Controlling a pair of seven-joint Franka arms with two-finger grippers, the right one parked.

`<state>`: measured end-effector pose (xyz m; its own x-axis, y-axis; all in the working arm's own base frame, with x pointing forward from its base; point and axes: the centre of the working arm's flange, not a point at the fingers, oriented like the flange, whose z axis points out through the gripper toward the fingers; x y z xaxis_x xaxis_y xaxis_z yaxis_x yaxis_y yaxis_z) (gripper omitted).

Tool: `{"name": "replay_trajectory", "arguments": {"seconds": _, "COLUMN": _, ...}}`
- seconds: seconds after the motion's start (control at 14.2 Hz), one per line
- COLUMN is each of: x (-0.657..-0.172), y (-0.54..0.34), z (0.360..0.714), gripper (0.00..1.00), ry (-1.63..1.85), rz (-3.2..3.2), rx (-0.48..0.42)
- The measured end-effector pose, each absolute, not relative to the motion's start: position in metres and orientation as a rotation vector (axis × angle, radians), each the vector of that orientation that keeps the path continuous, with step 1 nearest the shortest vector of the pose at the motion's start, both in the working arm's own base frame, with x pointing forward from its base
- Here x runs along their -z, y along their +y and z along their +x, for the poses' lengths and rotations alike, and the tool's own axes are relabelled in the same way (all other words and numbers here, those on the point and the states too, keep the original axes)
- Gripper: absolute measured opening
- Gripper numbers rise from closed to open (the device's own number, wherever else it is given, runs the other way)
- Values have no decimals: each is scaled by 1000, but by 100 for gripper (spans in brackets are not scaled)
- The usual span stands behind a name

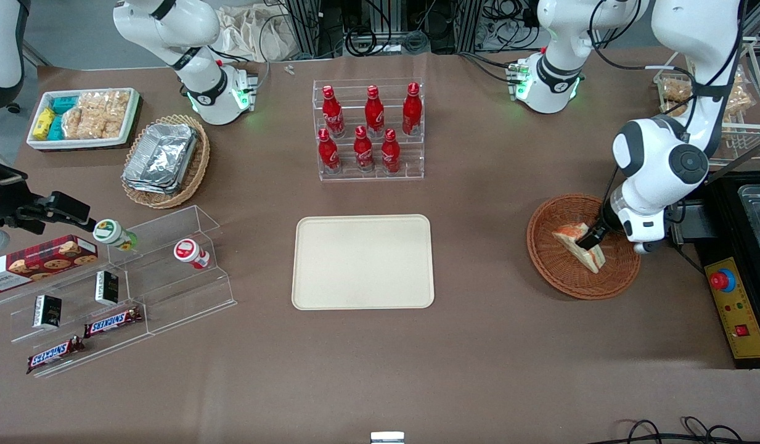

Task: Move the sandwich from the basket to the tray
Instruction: 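Lower the open left gripper around the wrapped sandwich in the basket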

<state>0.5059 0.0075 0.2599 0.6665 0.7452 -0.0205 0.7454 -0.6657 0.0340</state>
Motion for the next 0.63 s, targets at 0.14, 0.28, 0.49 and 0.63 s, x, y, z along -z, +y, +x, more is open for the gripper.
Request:
{"name": "replay_trajectory", "arguments": {"seconds": 0.14, "x": -263, "y": 8, "z": 504, "gripper": 100, "ry": 1271, "rz": 2839, "rx": 47}}
{"name": "replay_trajectory", "arguments": {"seconds": 0.28, "x": -278, "y": 9, "z": 502, "gripper": 100, "ry": 1276, "rz": 2849, "rx": 101}}
{"name": "replay_trajectory", "arguments": {"seconds": 0.49, "x": -308, "y": 9, "z": 507, "gripper": 100, "ry": 1273, "rz": 2850, "rx": 117}}
{"name": "replay_trajectory", "arguments": {"seconds": 0.63, "x": -315, "y": 9, "z": 511, "gripper": 100, "ry": 1270, "rz": 2847, "rx": 100}}
